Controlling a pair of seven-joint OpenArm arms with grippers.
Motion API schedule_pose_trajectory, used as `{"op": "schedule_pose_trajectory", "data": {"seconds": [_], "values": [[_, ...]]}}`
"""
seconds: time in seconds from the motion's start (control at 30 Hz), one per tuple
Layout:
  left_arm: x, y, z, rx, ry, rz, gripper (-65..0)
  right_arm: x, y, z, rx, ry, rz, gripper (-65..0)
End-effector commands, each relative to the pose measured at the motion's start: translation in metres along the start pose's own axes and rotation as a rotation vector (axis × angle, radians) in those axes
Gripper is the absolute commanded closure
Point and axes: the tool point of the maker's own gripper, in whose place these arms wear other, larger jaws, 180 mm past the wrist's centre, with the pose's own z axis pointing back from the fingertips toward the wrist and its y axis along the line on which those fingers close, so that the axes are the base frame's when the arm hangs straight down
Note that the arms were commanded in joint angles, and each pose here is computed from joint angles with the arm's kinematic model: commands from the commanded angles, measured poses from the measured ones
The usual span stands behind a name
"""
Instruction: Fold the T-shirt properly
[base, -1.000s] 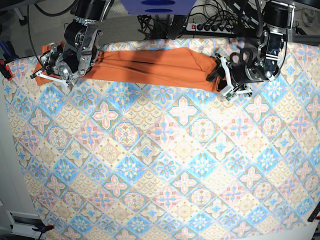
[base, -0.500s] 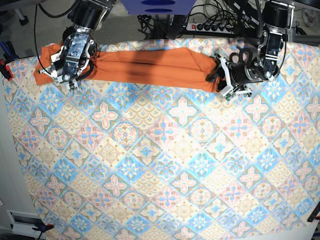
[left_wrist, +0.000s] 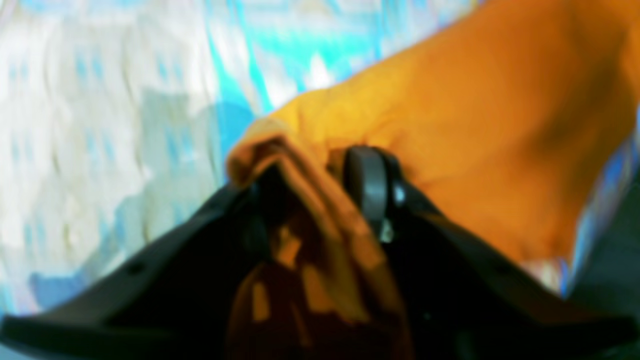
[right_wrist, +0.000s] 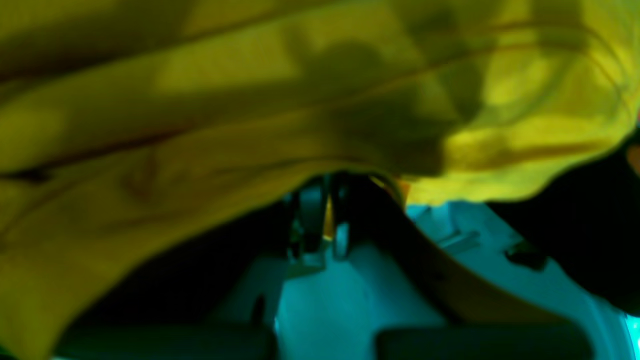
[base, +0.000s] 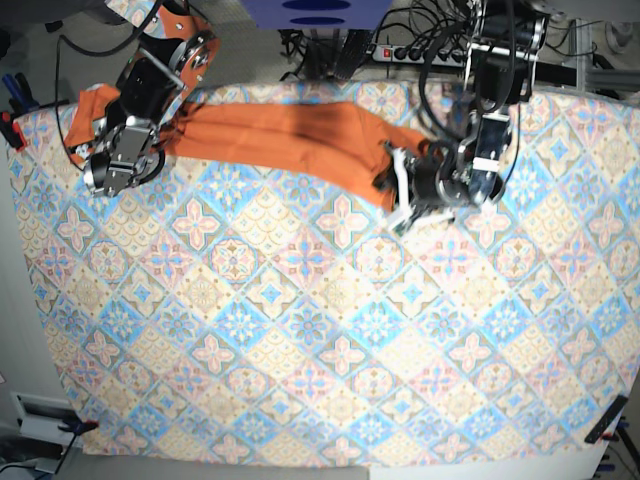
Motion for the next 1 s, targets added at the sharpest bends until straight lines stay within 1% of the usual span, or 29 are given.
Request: {"op": "schedule_pose_trajectory", "data": {"seconds": [0.0,0.03,0.1,0.13,0.2,0.23,0.3,0.4,0.5,0.57,0.67,0.73,0.83,0.9,0.97], "values": [[-0.04,0.006,-0.009,0.042,0.225,-0.017,-17.7,0.09,0.026,0.022,0.155,-0.419,-0.079,-2.4],[-0.032,0.013,-0.012,0.035,0.229,-0.001,-17.3,0.103,0.027,0.029,0.176,-0.431,-0.074,-2.4],[-0.028,0.024,-0.013,0.032,0.249,0.019,-17.1,0.124,0.035,0.041,0.207,-0.421,-0.058,-2.4],[-0.026,0.032,-0.011,0.04,0.261,0.019,-17.3,0.131,0.033,0.044,0.195,-0.401,-0.088,-2.4],[-0.026,0.041,-0.008,0.046,0.288,0.027,-17.0,0.135,0.026,0.044,0.127,-0.366,-0.164,-2.3],[-0.03,0.043,-0.006,0.045,0.304,0.038,-16.9,0.136,0.022,0.046,0.107,-0.372,-0.192,-2.3],[-0.041,0.048,-0.002,0.051,0.32,0.062,-16.8,0.137,0.029,0.047,0.118,-0.38,-0.174,-2.3],[-0.054,0.051,0.002,0.061,0.314,0.111,-16.8,0.134,0.036,0.048,0.135,-0.377,-0.124,-2.3],[-0.065,0.048,0.003,0.06,0.327,0.114,-16.8,0.12,0.019,0.047,0.085,-0.377,-0.14,-2.3],[-0.073,0.052,0.007,0.072,0.338,0.113,-16.8,0.116,0.009,0.05,0.049,-0.387,-0.146,-2.3],[-0.079,0.049,0.007,0.067,0.344,0.117,-16.8,0.114,0.007,0.05,0.027,-0.392,-0.13,-2.3],[-0.076,0.049,0.006,0.067,0.339,0.113,-16.8,0.114,0.008,0.048,0.032,-0.391,-0.127,-2.3],[-0.055,0.051,0.002,0.069,0.298,0.099,-16.8,0.118,0.013,0.046,0.046,-0.401,-0.119,-2.3],[-0.049,0.056,0.003,0.086,0.305,0.07,-16.8,0.123,0.018,0.044,0.059,-0.427,-0.114,-2.4],[-0.043,0.054,0.0,0.088,0.311,0.045,-16.8,0.123,0.025,0.039,0.078,-0.425,-0.102,-2.4]]}}
